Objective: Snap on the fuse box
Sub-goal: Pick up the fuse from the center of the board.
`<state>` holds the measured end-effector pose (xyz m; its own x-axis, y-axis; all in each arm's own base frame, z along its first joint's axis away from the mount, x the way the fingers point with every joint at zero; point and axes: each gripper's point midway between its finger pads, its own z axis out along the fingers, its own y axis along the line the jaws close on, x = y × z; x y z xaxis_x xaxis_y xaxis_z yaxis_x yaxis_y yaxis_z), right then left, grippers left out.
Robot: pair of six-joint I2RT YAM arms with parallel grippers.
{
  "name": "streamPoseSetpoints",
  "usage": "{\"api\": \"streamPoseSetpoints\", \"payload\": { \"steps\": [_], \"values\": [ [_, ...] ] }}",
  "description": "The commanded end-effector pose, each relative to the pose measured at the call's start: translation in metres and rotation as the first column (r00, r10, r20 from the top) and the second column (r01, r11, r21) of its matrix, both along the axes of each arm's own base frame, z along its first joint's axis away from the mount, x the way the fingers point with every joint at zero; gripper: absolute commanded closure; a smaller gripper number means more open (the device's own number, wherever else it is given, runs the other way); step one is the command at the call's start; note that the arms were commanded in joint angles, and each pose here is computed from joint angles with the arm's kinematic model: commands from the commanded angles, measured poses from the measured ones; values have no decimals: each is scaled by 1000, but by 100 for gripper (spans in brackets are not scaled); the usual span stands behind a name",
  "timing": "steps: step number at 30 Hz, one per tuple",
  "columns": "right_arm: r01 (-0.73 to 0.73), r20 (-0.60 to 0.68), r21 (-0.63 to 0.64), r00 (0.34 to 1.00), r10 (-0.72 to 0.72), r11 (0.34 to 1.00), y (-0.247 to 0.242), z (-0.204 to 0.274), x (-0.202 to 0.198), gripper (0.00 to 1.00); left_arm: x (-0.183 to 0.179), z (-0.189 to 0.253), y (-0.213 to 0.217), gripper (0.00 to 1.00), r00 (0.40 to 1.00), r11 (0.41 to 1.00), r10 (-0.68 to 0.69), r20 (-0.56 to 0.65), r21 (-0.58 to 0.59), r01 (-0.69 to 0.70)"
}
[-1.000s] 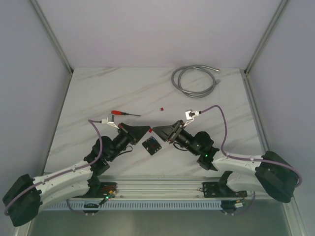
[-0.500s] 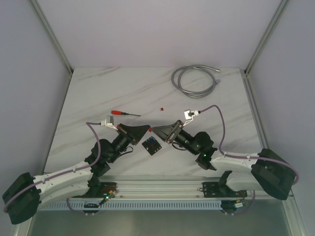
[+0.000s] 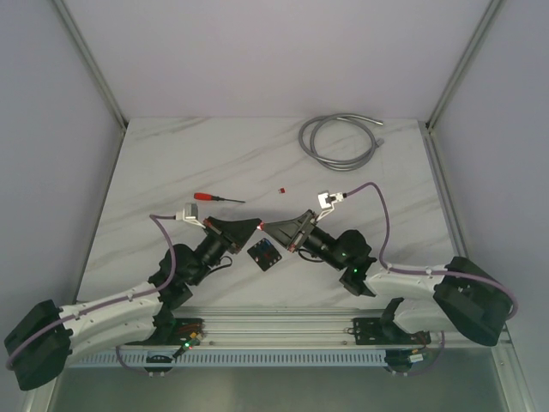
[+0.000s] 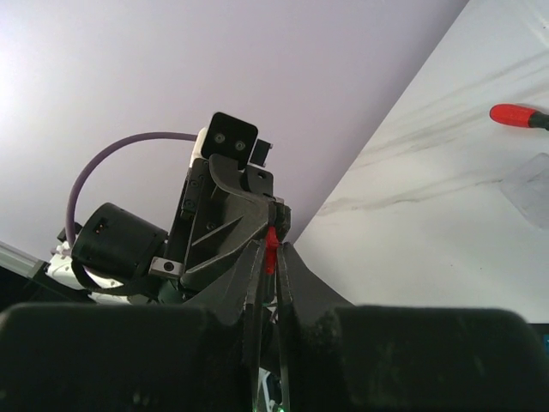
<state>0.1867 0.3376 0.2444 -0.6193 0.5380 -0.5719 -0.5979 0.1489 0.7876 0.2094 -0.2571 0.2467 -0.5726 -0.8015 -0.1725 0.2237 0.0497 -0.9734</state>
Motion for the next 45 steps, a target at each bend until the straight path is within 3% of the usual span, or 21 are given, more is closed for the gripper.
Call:
{"api": "streamPoseSetpoints", "payload": {
  "steps": [1,6,10,17,29,33,45],
  "values": [
    [-45,101,-15,994,46,999,8,24,-7,100,4,-11,10,90,998,998,53,-13,20,-53],
    [-25,88,-210,995,44,977,10,-2,-1,100,13,-49,33,69,983,957,180,-46,239,-165],
    [10,66,-433,998,21,902,5,-32,10,100,13,-81,60,55,961,887,270,-50,401,-229],
    [44,37,-735,999,-25,677,-22,-83,23,100,5,-115,85,35,953,777,301,-34,588,-224],
    [0,5,-940,1000,15,342,-46,-131,28,100,1,-151,89,1,956,666,285,-76,732,-141],
    [-23,-8,-960,998,55,278,-38,-145,27,100,2,-162,86,0,953,642,282,-114,761,-99],
    [-85,-57,-980,987,152,180,-12,-171,27,100,4,-187,76,0,942,627,247,-229,779,25]
  ]
}}
